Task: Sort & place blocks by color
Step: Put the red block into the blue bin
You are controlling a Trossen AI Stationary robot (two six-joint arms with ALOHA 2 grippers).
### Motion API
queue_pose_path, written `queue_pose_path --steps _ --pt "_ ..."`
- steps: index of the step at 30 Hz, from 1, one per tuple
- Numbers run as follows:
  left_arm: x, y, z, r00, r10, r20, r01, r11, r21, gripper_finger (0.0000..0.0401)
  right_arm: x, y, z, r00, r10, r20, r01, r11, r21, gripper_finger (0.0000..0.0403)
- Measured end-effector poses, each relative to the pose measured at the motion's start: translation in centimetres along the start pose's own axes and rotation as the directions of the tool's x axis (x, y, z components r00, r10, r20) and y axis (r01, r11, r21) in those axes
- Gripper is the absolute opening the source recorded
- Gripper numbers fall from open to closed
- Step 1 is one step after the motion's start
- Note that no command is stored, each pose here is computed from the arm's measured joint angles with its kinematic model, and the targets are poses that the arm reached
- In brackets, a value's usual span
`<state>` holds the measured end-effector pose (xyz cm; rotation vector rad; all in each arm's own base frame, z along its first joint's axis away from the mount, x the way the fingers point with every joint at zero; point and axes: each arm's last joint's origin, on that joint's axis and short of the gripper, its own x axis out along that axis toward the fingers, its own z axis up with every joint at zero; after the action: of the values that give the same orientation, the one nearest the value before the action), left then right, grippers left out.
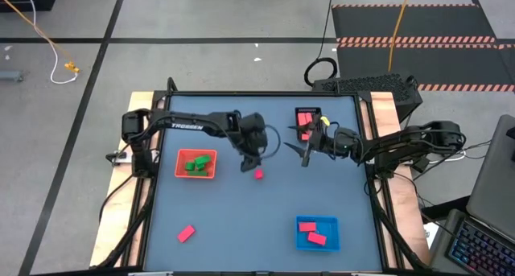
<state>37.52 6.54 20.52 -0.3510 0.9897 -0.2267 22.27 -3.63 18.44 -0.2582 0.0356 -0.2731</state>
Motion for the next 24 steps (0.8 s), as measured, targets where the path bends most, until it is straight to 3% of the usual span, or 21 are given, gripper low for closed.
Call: queue_pose_path --steps 8,13,18,24 --pt "1.9 -4.2 -1.5 0.988 0.041 -0.146 -0.020 0.990 0.140 0.0203 0.0 -0.2 -0.4 0.999 0.046 -0.026 -0.040 0.981 0.188 0.0270" --pt "2.6 -5.2 -2.0 0.959 0.242 -0.147 -0.215 0.960 0.182 0.0255 -0.1 0.7 -0.7 0.993 0.093 -0.067 -0.072 0.961 0.268 0.0270" --pt "2.9 -5.3 -2.2 0.951 0.277 -0.139 -0.263 0.958 0.111 0.0291 -0.1 2.3 -0.8 0.973 0.225 -0.056 -0.196 0.927 0.320 0.0270" --pt "3.9 -4.7 -3.2 0.961 0.255 -0.106 -0.254 0.967 0.024 0.0309 0.2 4.1 -1.7 0.950 0.296 -0.102 -0.243 0.902 0.358 0.0270"
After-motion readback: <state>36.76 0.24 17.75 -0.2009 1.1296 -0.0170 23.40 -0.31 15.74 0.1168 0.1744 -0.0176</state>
